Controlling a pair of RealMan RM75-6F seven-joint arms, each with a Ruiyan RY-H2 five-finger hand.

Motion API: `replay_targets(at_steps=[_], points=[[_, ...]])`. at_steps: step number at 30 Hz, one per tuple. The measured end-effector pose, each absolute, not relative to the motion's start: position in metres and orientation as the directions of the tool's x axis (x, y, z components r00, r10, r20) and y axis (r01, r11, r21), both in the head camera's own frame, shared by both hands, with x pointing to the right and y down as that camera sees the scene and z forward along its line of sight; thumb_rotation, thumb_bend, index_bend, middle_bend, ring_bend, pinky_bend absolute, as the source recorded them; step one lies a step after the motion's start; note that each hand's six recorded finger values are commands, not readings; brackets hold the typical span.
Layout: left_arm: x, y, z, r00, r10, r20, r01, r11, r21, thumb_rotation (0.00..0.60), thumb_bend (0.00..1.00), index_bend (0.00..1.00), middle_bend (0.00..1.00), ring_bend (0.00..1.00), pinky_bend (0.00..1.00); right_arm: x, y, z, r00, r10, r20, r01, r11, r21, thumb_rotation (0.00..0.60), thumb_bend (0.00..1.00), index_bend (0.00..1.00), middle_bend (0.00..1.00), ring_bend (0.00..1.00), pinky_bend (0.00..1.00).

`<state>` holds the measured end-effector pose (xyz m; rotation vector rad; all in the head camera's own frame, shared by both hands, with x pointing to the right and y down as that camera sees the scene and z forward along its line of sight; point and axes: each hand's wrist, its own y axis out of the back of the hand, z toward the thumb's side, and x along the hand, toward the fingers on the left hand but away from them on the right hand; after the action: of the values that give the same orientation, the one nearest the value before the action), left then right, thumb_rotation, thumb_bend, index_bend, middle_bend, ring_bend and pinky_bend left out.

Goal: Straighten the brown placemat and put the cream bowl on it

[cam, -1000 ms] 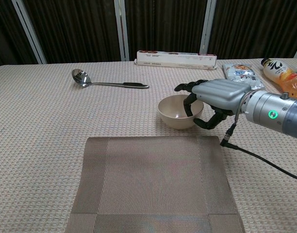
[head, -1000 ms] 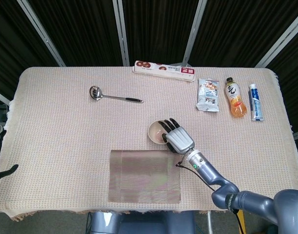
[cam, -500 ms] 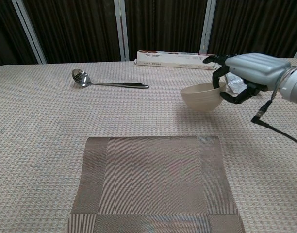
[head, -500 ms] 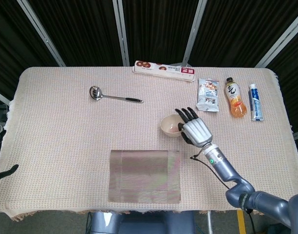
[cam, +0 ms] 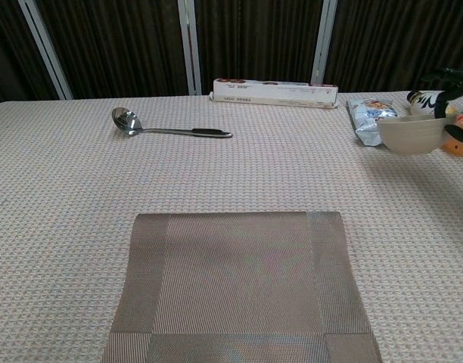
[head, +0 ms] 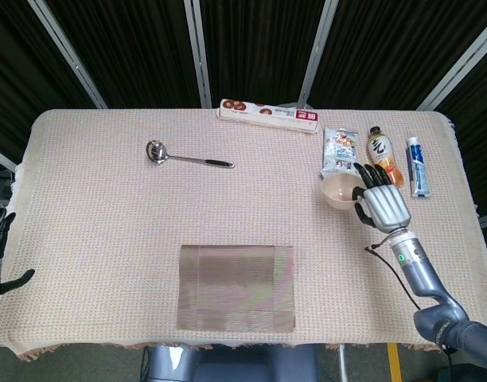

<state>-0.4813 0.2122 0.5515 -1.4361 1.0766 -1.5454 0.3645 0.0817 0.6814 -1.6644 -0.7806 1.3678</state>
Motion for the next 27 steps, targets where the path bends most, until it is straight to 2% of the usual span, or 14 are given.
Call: replay_targets(at_steps=[2, 3, 4, 5, 6, 9, 10, 14, 20, 23, 27], points=[[-0.481, 0.212, 0.551, -0.083, -0.929, 0.361, -0.018, -0.361, -0.932, 0.600, 0.00, 0.00, 0.00, 0.00, 0.00, 0.374, 0.089, 0.687, 0.195, 0.853, -0.484, -0.040, -0.486, -0.873, 0.600, 0.44, 0.75, 0.00, 0.00, 0.00], [-0.480, 0.212, 0.551, -0.082, -0.929, 0.360, -0.018, -0.360, -0.933, 0.600, 0.00, 0.00, 0.00, 0.00, 0.00, 0.379, 0.094, 0.692, 0.184, 0.848, -0.497, -0.037, -0.499, -0.866, 0.600, 0.44, 0.64, 0.00, 0.00, 0.00], [-0.479, 0.212, 0.551, -0.081, -0.930, 0.360, -0.018, -0.359, -0.933, 0.600, 0.00, 0.00, 0.00, 0.00, 0.00, 0.382, 0.098, 0.695, 0.177, 0.844, -0.506, -0.032, -0.509, -0.860, 0.600, 0.43, 0.60, 0.00, 0.00, 0.00], [-0.479, 0.213, 0.551, -0.079, -0.930, 0.360, -0.018, -0.359, -0.933, 0.600, 0.00, 0.00, 0.00, 0.00, 0.00, 0.384, 0.102, 0.698, 0.172, 0.841, -0.514, -0.027, -0.517, -0.855, 0.600, 0.39, 0.48, 0.00, 0.00, 0.00], [-0.478, 0.213, 0.550, -0.077, -0.930, 0.360, -0.018, -0.360, -0.933, 0.600, 0.00, 0.00, 0.00, 0.00, 0.00, 0.387, 0.106, 0.701, 0.169, 0.836, -0.522, -0.024, -0.526, -0.850, 0.600, 0.30, 0.32, 0.00, 0.00, 0.00], [-0.476, 0.214, 0.551, -0.073, -0.929, 0.363, -0.018, -0.363, -0.932, 0.600, 0.00, 0.00, 0.00, 0.00, 0.00, 0.388, 0.116, 0.707, 0.174, 0.825, -0.538, -0.031, -0.541, -0.840, 0.600, 0.03, 0.00, 0.00, 0.00, 0.00], [-0.476, 0.214, 0.551, -0.072, -0.928, 0.365, -0.018, -0.365, -0.931, 0.600, 0.00, 0.00, 0.00, 0.00, 0.00, 0.388, 0.117, 0.707, 0.176, 0.821, -0.542, -0.029, -0.546, -0.837, 0.600, 0.00, 0.00, 0.00, 0.00, 0.00], [-0.474, 0.214, 0.553, -0.061, -0.926, 0.372, -0.020, -0.371, -0.928, 0.600, 0.00, 0.00, 0.00, 0.00, 0.00, 0.386, 0.124, 0.702, 0.187, 0.816, -0.547, 0.023, -0.560, -0.828, 0.600, 0.00, 0.00, 0.00, 0.00, 0.00], [-0.459, 0.208, 0.557, 0.020, -0.922, 0.386, -0.023, -0.387, -0.922, 0.600, 0.00, 0.00, 0.00, 0.00, 0.00, 0.389, 0.130, 0.662, 0.200, 0.858, -0.474, 0.115, -0.501, -0.858, 0.600, 0.00, 0.00, 0.00, 0.00, 0.00], [-0.444, 0.207, 0.563, 0.098, -0.910, 0.402, -0.026, -0.406, -0.913, 0.600, 0.00, 0.00, 0.00, 0.00, 0.00, 0.394, 0.134, 0.636, 0.191, 0.883, -0.429, 0.154, -0.459, -0.875, 0.600, 0.00, 0.00, 0.00, 0.00, 0.00], [-0.412, 0.204, 0.576, 0.255, -0.867, 0.428, -0.019, -0.448, -0.894, 0.600, 0.00, 0.01, 0.00, 0.00, 0.00, 0.401, 0.145, 0.600, 0.165, 0.909, -0.382, 0.207, -0.411, -0.888, 0.600, 0.00, 0.00, 0.00, 0.00, 0.00]])
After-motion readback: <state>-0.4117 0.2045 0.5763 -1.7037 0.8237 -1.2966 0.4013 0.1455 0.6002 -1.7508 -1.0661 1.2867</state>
